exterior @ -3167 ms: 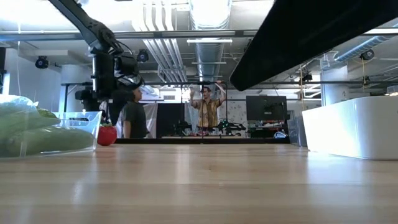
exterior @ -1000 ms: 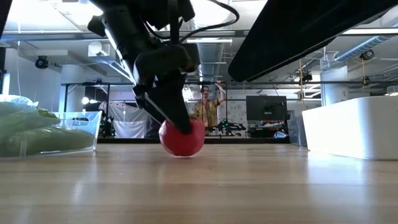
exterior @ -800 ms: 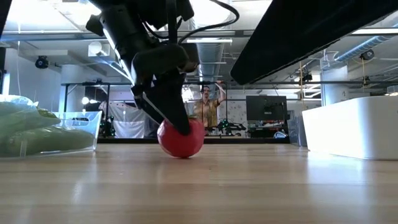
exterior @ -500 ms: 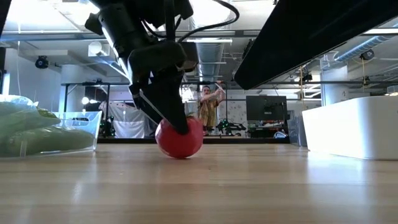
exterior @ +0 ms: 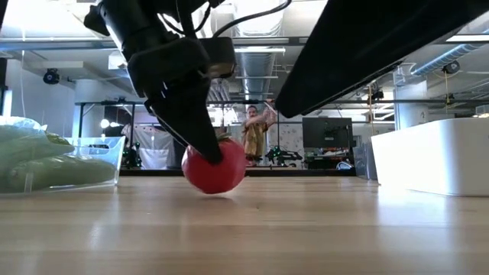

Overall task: Sort produce into baskets
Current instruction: Put the tomato into the white bin

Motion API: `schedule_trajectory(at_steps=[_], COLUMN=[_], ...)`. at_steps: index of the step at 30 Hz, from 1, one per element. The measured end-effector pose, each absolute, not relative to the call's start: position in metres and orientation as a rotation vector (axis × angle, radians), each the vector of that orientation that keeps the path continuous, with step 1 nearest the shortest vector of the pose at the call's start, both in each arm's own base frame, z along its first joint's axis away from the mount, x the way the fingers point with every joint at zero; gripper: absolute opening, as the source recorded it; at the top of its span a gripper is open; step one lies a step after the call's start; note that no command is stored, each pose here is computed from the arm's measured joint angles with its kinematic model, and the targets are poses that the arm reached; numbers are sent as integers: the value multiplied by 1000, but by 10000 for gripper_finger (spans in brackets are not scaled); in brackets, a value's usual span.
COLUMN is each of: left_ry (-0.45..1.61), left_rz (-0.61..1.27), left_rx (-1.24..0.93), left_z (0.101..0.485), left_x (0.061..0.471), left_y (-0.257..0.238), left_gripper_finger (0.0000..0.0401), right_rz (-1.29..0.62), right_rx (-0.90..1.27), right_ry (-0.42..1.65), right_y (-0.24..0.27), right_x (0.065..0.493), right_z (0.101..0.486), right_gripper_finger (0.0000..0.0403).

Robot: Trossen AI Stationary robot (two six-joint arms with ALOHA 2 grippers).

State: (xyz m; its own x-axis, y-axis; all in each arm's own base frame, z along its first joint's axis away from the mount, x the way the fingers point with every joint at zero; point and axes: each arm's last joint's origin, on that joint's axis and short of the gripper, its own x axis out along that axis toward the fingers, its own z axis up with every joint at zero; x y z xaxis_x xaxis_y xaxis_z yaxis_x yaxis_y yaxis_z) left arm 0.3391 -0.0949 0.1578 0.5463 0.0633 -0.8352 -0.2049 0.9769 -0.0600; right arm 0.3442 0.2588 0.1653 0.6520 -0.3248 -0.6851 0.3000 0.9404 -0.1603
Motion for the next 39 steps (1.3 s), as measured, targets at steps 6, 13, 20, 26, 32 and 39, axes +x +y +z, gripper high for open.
schedule_trajectory(at_steps=[6, 13, 20, 26, 32, 39], left_ry=[966, 924, 944, 992, 1026, 940], left_rz=[150, 114, 126, 102, 103, 185], left_rx=[-151, -115, -125, -83, -43, 36], left_z=[155, 156, 155, 157, 179, 206], left_x=[342, 347, 345, 338, 320, 280], left_y=[-96, -96, -96, -99, -100, -111], left_gripper_finger=[313, 314, 334, 351, 350, 350], right_rz=[-368, -374, -369, -345, -370, -404], right_rx=[-14, -16, -68, -154, -207, -237], right_ry=[784, 788, 801, 837, 822, 819], right_y=[255, 255, 248, 234, 219, 191], right_x=[347, 346, 351, 360, 373, 395], right_z=[165, 164, 163, 163, 171, 181], right_gripper_finger=[357, 357, 357, 357, 357, 357])
